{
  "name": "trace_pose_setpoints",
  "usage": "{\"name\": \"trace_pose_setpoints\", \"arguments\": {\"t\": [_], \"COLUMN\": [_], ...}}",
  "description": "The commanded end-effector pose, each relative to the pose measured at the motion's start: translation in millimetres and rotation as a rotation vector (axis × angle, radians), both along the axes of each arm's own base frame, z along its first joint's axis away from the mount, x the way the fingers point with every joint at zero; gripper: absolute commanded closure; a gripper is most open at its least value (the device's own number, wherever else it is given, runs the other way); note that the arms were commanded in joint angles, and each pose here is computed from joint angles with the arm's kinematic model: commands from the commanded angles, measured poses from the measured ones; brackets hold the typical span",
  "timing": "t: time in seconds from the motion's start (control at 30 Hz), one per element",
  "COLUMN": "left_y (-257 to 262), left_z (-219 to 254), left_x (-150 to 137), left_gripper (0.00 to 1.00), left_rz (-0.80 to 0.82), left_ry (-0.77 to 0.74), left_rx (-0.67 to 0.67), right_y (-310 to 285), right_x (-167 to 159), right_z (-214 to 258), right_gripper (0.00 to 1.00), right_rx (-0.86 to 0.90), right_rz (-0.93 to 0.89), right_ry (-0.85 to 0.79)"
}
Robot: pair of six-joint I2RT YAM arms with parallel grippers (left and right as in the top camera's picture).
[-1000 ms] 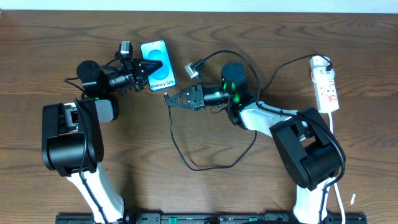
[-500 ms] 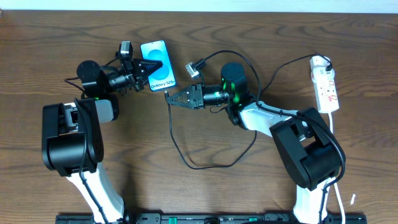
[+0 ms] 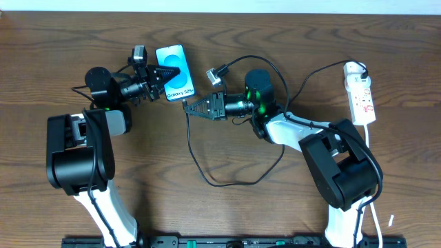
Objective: Plug charger to phone and switch on socket
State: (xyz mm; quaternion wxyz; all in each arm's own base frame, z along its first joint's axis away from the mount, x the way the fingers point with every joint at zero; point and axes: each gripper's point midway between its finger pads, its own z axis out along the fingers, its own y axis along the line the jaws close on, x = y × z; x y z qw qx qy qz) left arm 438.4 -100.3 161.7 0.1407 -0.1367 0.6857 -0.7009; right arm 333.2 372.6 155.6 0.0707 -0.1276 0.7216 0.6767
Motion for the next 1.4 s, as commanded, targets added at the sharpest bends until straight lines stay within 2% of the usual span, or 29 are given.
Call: {"name": "trace_pose_setpoints", "arguments": {"t": [0.0,1.37], "left_y": [0.3,-4.7], "left_z": [10.5,10.5], "left_x": [1.6,0.4], "left_gripper": [0.93,0.93], "left_rz": [-0.001,-0.012], "left_ry": [-0.059,-0.066], "left_rx": [0.015,0.017], "right_y": [0.6,4.2], "right_x": [5.2,7.8], "right_z": [1.5,2.1], "right_gripper": [0.99,0.99], "right_rx": [0.005,0.003], "right_rz": [-0.008,-0.034], "right_ry": [-0.030,-0.012]}}
